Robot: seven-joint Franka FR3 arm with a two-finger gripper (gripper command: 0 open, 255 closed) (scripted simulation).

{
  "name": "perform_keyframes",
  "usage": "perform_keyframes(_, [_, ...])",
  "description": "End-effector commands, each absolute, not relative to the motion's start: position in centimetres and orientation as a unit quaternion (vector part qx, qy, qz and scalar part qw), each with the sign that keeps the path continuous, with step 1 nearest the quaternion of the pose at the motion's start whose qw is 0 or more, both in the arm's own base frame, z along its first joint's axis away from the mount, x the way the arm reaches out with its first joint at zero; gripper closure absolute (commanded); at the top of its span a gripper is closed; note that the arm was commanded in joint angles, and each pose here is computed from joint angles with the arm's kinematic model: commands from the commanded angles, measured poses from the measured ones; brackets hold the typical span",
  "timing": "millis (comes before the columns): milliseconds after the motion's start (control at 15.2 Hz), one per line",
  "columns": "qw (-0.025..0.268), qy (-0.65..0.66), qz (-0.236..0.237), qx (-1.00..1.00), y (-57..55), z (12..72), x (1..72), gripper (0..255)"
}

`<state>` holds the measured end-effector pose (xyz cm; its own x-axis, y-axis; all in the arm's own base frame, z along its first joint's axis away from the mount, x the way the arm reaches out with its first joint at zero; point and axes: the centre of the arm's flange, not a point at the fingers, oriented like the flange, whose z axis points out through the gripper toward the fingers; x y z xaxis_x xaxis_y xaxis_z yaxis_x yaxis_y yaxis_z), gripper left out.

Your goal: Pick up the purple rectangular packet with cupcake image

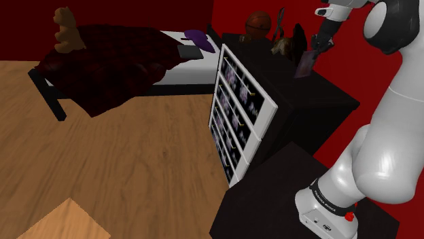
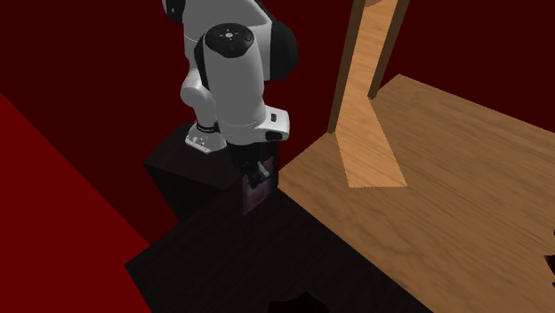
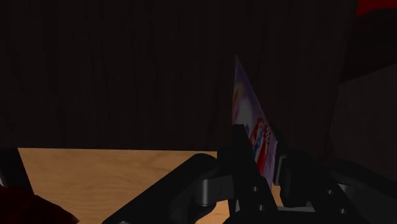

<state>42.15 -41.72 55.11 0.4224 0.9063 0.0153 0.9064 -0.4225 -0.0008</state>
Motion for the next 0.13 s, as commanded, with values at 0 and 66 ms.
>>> perform_keyframes(0, [0.005, -0.537, -0.006, -0.843, -41.75, 55.72, 42.21, 255])
perform_keyframes(66, [0.005, -0.537, -0.006, -0.843, -41.75, 55.72, 42.21, 255])
